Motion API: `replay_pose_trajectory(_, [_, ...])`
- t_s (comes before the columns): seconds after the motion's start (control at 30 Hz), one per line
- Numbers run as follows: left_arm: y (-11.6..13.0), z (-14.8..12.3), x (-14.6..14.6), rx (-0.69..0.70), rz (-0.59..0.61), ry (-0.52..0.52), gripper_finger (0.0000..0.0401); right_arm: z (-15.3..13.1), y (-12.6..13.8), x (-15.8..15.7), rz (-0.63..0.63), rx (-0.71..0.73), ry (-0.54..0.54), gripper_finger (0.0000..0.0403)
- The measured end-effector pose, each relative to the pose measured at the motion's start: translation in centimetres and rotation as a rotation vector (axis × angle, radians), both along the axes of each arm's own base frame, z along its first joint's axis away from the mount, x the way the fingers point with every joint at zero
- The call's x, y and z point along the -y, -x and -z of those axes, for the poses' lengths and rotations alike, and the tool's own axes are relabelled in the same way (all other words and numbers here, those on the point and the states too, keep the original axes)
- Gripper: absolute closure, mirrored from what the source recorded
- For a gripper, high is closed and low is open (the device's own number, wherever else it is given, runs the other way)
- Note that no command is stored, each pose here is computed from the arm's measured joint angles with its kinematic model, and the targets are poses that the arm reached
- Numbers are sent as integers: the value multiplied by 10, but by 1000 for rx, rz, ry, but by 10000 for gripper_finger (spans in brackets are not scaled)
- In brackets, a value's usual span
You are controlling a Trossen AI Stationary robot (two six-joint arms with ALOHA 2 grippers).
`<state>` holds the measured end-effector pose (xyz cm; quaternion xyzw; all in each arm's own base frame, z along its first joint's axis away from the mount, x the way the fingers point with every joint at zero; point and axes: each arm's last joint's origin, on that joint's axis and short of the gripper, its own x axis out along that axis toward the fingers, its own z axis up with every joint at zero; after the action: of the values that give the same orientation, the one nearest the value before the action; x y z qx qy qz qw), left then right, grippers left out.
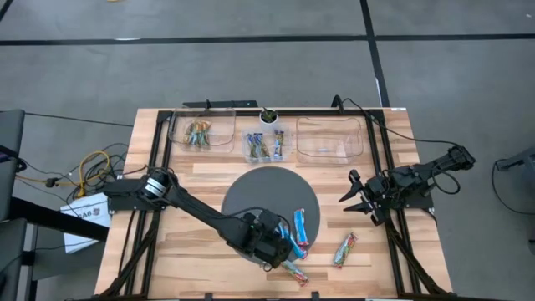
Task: Pick and place Granola Bars by type
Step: Put the yellow granola bar into the left transparent bin
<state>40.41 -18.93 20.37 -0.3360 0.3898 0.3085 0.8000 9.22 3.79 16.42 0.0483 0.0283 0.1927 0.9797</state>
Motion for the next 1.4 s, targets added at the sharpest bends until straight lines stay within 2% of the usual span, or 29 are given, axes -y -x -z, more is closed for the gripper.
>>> replay_pose_trajectory(0.13, [1,4,-4,-17,-20,6,308,0,0,0,0,0,0,265])
replay_pose_trajectory(0.4, [-5,4,-15,-57,89,-33,308,0,0,0,0,-1,0,266])
replay_pose_trajectory(0.47, [-6,4,-16,-52,106,-74,308,0,0,0,0,-1,0,266])
replay_pose_trajectory(0.63, [-9,2,-17,-3,70,-117,308,0,0,0,0,-1,0,264])
replay_pose_trajectory(0.9, [-5,3,-14,-36,97,-128,294,0,0,0,0,-1,1,265])
replay_pose_trajectory(1.07, [0,3,-7,-45,93,-87,258,0,0,0,0,-1,1,265])
replay_pose_trajectory(1.23, [1,6,-2,-61,68,10,217,0,0,0,0,-2,1,265])
replay_pose_trajectory(1.4, [-3,22,1,-113,53,96,201,0,0,0,0,-2,1,264])
